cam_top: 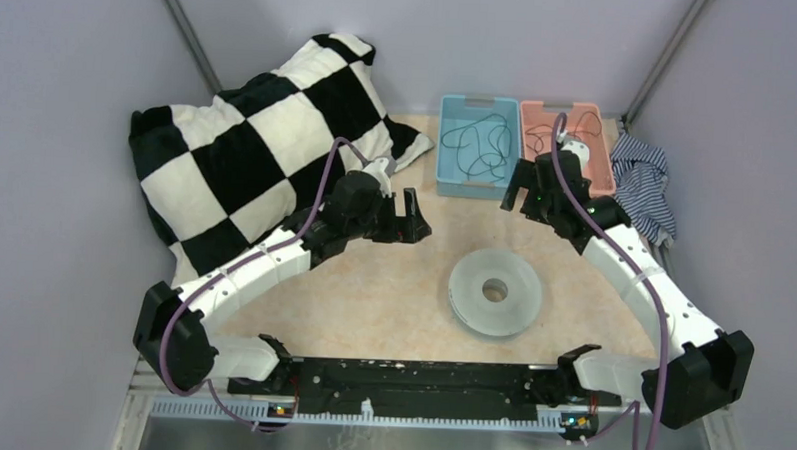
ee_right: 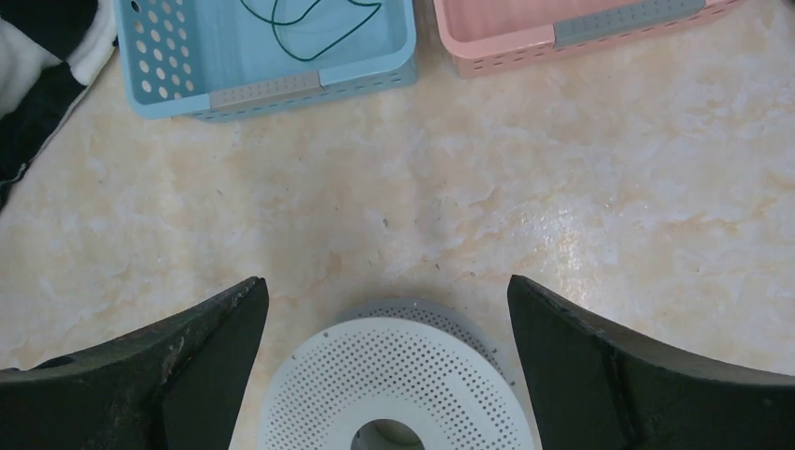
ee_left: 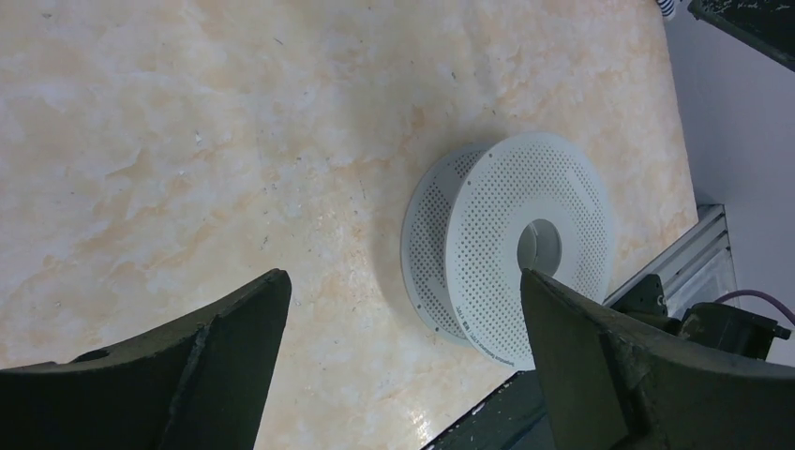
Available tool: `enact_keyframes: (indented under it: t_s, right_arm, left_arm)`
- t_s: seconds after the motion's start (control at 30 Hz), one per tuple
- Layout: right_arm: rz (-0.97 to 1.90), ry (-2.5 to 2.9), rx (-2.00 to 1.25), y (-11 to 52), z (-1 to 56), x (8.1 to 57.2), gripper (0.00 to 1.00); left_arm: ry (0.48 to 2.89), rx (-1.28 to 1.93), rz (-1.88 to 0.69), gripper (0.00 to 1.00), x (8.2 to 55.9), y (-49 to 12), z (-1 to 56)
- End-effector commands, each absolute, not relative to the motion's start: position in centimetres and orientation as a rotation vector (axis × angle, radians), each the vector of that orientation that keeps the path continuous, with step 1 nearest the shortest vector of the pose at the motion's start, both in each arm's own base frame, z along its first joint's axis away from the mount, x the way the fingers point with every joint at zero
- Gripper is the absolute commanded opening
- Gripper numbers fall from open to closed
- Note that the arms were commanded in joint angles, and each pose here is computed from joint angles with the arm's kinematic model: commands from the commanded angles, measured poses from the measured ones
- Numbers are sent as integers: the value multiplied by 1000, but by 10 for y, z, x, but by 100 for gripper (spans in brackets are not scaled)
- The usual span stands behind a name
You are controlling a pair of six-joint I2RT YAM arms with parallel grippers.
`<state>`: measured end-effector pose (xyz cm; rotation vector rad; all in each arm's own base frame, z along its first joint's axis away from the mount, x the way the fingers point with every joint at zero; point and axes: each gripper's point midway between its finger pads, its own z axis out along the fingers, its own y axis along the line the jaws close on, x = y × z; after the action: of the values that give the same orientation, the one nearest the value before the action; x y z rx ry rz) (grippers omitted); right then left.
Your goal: Wrap the cables
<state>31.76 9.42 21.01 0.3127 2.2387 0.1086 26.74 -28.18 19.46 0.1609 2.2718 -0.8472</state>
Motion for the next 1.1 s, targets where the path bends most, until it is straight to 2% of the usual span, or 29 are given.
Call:
enact_keyframes:
  t_s: [0.0,0.37,0.47,0.73,0.97,1.07]
  right_arm:
    - [117,2181,323,91,224,319,99]
    - [137,2184,291,92,220,313,99]
    - [157,2189,283,96,219,314,99]
    - [176,2173,295,98,227,316,99]
    - [172,2182,191,104,228,323,99]
    - [166,2208,112,114,230,339,99]
  left_arm:
    - [2205,150,-875,98,272,-284,210]
    - [2199,-25,-794,99,281,-265,201]
    - [2204,224,-948,98,259,-290,204]
    - [2357,530,-1248,98,205,-344,167]
    - [2346,553,-1318,98,199,-350,165]
    - [2383,424,-1381,99,204,-339,157]
